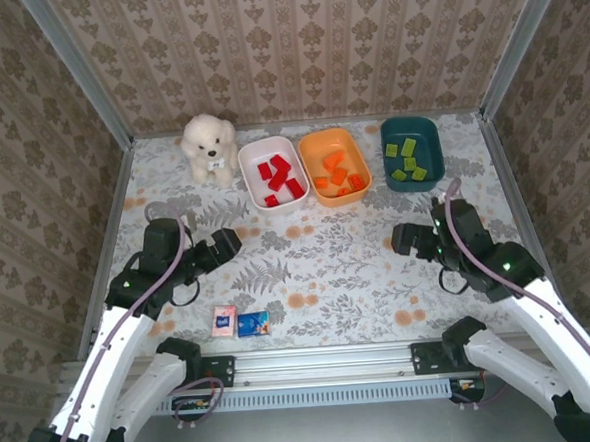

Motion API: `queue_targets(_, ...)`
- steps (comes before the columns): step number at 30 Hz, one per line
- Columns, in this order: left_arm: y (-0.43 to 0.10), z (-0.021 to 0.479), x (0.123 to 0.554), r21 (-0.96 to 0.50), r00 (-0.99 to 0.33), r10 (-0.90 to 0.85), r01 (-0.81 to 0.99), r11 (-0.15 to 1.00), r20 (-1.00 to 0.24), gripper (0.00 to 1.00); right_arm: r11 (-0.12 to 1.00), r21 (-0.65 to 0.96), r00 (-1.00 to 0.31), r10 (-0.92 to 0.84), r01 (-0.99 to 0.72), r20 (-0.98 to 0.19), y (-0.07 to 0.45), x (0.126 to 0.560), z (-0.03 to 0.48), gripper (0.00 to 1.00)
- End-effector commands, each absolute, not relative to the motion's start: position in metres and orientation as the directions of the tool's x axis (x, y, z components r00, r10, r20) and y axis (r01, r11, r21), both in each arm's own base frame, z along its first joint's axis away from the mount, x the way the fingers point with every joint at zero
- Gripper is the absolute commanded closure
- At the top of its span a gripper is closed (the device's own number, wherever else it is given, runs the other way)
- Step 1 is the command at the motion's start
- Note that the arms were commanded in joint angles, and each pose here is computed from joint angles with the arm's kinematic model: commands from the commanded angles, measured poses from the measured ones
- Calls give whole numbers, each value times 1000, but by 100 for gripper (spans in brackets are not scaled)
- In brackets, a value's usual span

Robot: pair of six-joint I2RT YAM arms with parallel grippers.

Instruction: Sort the legos into containers by color

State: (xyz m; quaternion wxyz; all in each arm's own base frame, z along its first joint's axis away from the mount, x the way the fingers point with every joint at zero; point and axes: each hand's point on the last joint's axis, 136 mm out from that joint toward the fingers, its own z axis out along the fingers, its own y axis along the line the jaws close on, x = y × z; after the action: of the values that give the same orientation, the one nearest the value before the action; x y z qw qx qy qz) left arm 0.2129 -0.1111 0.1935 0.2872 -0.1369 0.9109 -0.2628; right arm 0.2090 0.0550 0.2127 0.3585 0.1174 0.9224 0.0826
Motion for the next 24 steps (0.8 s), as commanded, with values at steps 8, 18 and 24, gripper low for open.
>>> queue_targets(8, 42, 196, 231, 138, -549, -213, -528, 838, -808, 0, 878, -139, -360, 41, 458, -932, -26, 286, 208, 0)
queue_targets(18, 20, 123, 313, 292, -565, 103, -255, 922, -818, 0, 899, -239, -543, -1, 368, -840, -34, 344, 110, 0)
queue_targets(24, 12, 101, 369, 212, -556, 85, -168, 963, -827, 0, 941, -229, -504, -75, 250, -860, -19, 396, 109, 0)
